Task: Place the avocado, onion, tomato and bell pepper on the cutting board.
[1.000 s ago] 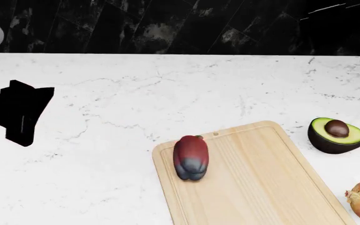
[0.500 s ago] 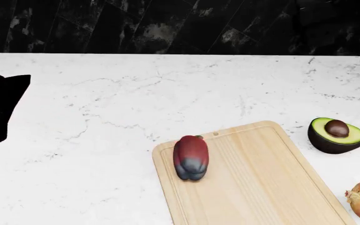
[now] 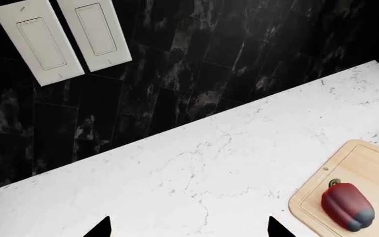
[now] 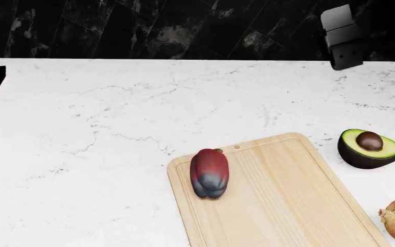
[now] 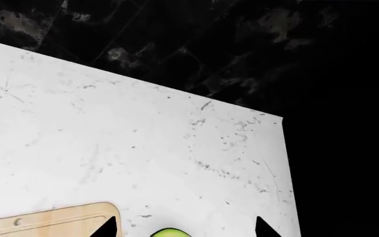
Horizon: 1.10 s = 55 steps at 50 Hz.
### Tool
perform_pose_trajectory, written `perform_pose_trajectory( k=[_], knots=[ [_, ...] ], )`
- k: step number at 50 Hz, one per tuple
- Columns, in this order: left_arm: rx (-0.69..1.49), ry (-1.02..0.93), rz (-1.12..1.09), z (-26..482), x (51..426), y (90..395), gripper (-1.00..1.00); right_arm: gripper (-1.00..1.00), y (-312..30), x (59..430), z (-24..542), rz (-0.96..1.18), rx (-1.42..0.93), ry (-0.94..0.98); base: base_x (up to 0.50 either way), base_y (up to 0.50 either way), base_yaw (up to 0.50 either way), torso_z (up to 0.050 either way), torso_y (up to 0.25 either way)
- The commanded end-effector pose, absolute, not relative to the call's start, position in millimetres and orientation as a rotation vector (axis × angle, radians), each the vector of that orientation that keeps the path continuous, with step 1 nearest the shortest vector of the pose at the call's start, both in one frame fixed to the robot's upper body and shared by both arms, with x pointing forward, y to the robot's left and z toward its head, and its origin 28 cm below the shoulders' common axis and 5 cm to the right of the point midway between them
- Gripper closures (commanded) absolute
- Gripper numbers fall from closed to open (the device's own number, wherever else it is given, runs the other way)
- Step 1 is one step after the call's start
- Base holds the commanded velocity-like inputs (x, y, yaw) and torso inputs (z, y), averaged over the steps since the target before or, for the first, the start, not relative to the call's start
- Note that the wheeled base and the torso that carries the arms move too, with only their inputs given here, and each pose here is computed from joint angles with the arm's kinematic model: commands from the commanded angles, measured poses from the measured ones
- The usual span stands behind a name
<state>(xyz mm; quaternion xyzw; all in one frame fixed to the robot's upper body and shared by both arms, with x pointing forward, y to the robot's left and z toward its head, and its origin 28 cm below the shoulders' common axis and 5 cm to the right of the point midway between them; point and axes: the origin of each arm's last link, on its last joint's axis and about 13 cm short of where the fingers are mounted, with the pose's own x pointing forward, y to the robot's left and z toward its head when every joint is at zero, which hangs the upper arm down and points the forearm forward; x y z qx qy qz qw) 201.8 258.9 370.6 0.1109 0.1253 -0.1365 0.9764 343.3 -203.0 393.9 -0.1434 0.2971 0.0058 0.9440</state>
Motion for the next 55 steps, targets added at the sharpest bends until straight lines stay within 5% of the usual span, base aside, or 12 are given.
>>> perform_pose_trajectory(
  k=[1,55],
  knots=[
    [0.245,0.204,-0.298,376.3,196.8,256.1,-1.00,-1.00,-203.8,360.6,380.6,0.015,-0.308,0.640,0.00,0.00,0.00,0.000,0.000],
    [0.277,0.200,-0.269,382.7,192.0,253.5,-1.00,-1.00,-207.4,389.3,292.8,-0.008,-0.262,0.808,0.00,0.00,0.00,0.000,0.000]
  ],
)
